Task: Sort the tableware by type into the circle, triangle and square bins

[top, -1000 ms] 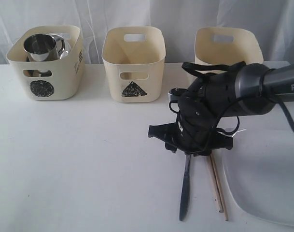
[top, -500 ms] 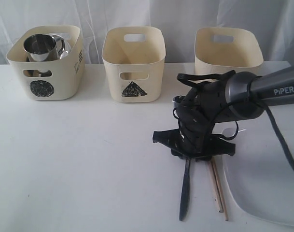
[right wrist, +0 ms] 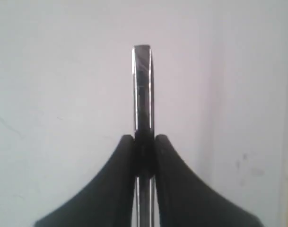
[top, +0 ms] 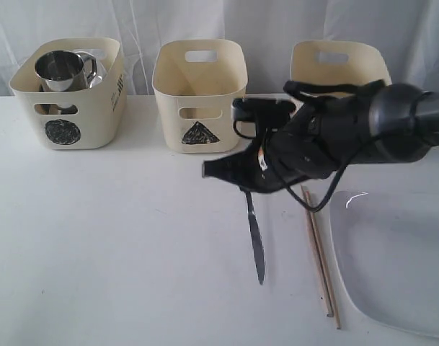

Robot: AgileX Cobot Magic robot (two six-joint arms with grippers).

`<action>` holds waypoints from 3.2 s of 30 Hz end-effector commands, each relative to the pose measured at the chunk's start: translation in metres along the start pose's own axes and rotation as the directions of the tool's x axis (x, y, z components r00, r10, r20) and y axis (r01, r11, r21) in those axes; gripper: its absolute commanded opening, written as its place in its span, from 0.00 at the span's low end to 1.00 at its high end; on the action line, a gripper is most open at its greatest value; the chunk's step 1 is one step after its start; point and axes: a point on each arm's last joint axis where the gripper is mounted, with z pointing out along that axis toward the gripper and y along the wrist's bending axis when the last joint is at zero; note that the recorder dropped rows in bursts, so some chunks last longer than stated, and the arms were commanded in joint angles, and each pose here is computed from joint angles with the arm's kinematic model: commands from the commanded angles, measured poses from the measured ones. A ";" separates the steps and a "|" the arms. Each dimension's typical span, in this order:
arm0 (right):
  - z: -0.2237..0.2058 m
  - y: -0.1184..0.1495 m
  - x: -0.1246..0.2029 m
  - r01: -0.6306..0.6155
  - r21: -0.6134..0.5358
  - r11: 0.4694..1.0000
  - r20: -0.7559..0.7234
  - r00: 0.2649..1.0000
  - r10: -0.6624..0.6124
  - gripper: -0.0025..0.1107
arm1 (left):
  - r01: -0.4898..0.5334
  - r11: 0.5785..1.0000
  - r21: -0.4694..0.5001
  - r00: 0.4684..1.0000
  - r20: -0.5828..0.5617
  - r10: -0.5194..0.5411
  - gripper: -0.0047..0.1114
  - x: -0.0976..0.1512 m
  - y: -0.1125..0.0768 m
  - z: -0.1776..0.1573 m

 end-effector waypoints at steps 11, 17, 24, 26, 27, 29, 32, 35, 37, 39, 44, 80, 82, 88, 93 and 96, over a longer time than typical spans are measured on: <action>-0.054 -0.008 -0.098 0.012 -0.178 0.984 0.423 0.904 0.066 0.02 | 0.006 1.000 -0.004 1.000 0.005 -0.006 0.04 0.001 0.000 0.000; -0.039 -0.026 -0.145 -0.084 -0.207 0.975 0.501 0.847 0.179 0.02 | 0.006 1.000 -0.004 1.000 0.005 -0.006 0.04 0.001 0.000 0.000; 0.001 -0.035 -0.179 -0.211 -0.360 0.909 0.528 0.757 0.385 0.02 | 0.006 1.000 -0.004 1.000 0.005 -0.006 0.04 0.001 0.000 0.000; 0.011 -0.032 -0.190 -0.191 -0.386 0.902 0.551 0.737 0.392 0.02 | 0.006 1.000 -0.004 1.000 0.005 -0.006 0.04 0.001 0.000 0.000; 0.013 -0.030 -0.194 -0.189 -0.401 0.896 0.557 0.727 0.402 0.02 | 0.006 1.000 -0.004 1.000 0.005 -0.006 0.04 0.001 0.000 0.000; 0.015 -0.027 -0.206 -0.172 -0.447 0.878 0.579 0.692 0.431 0.02 | 0.006 1.000 -0.004 1.000 0.005 -0.006 0.04 0.001 0.000 0.000; 0.028 -0.026 -0.218 -0.184 -0.478 0.859 0.586 0.662 0.468 0.02 | 0.006 1.000 -0.004 1.000 0.005 -0.006 0.04 0.001 0.000 0.000; 0.051 -0.027 -0.220 -0.202 -0.464 0.863 0.580 0.667 0.468 0.02 | 0.006 1.000 -0.004 1.000 0.005 -0.006 0.04 0.001 0.000 0.000; 0.065 -0.031 -0.214 -0.241 -0.420 0.875 0.553 0.697 0.457 0.06 | 0.006 1.000 -0.004 1.000 0.005 -0.006 0.04 0.001 0.000 0.000; 0.066 -0.031 -0.211 -0.234 -0.365 0.901 0.550 0.726 0.411 0.18 | 0.006 1.000 -0.004 1.000 0.005 -0.006 0.04 0.001 0.000 0.000; 0.041 -0.028 -0.215 -0.217 -0.263 0.940 0.548 0.769 0.330 0.24 | 0.006 1.000 -0.004 1.000 0.005 -0.006 0.04 0.001 0.000 0.000; 0.005 -0.054 0.005 0.279 0.245 0.929 -0.273 0.939 -0.210 0.46 | 0.006 1.000 -0.004 1.000 0.005 -0.006 0.04 0.001 0.000 0.000; 0.010 -0.066 0.005 0.232 0.270 0.935 -0.275 0.949 -0.156 0.46 | 0.006 1.000 -0.004 1.000 0.005 -0.006 0.04 0.001 0.000 0.000; 0.026 -0.066 0.010 0.169 0.234 0.957 -0.269 0.958 -0.104 0.46 | 0.006 1.000 -0.004 1.000 0.005 -0.006 0.04 0.001 0.000 0.000; 0.037 -0.066 0.016 0.166 0.227 0.960 -0.284 0.954 -0.098 0.46 | 0.006 1.000 -0.004 1.000 0.005 -0.006 0.04 0.001 0.000 0.000; 0.041 -0.070 0.018 0.158 0.230 0.960 -0.293 0.952 -0.086 0.46 | 0.006 1.000 -0.004 1.000 0.005 -0.006 0.04 0.001 0.000 0.000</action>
